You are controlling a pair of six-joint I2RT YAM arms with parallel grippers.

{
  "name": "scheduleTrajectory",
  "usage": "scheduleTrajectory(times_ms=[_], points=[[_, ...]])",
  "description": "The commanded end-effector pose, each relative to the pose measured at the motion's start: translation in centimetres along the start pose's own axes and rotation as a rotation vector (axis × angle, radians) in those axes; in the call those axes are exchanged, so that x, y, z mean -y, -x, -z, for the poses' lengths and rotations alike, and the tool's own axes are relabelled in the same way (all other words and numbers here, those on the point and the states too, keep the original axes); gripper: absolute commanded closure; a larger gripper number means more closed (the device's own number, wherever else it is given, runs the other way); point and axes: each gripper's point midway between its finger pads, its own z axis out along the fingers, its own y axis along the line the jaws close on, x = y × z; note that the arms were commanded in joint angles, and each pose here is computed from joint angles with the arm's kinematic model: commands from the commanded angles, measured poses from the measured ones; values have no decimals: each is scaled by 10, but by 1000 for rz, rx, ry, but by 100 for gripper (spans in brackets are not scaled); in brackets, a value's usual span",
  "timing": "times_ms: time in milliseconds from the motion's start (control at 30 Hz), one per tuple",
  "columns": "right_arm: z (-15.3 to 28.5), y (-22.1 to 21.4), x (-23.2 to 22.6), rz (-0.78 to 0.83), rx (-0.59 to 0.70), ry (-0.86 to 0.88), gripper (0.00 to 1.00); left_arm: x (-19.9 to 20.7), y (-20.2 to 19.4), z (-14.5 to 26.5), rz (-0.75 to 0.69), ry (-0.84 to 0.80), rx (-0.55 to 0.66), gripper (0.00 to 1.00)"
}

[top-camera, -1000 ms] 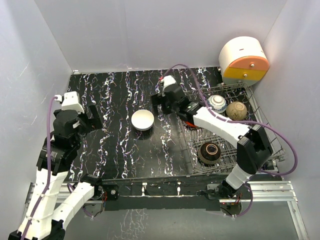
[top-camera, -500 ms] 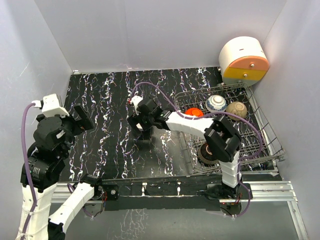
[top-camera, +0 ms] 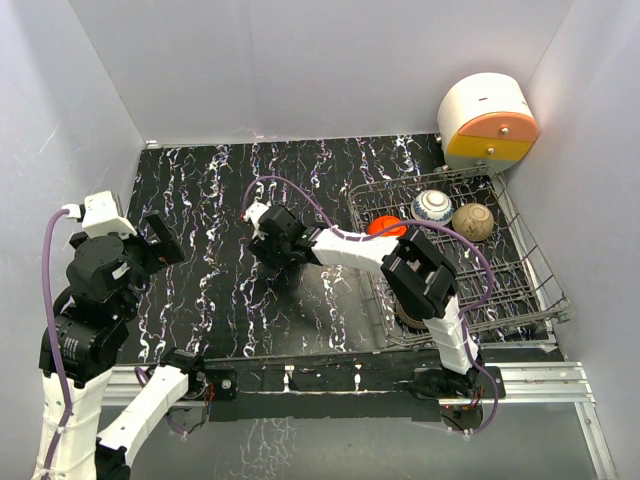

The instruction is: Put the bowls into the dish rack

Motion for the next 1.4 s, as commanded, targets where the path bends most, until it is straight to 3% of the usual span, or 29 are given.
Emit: scheduleTrajectory(times_ms=[0,200,300,500,700,1000,1133,1367], points=[[5,20,9,8,54,-50,45,-3,0,0,-17,13,2,3],[7,14,14,-5,46,-99,68,-3,-4,-2,-18,14,-8,3],[8,12,15,-15,47,-107,92,-3,-6,-4,-23,18,-9,3],[33,31,7,-109,155,-68,92,-4,-9,-5,-27,22,-12,3],[92,71,6,-249,360,22,92,-5,-9,-5,-32,23,-6,3],[199,97,51,-538,631,281,92,-4,-3,-2,-30,9,24,3],[244,85,82,-619,683,214,92,1,2,-1,-23,-16,39,3],[320,32,137,-776,764,-58,92,8,6,0,-25,-62,53,3]])
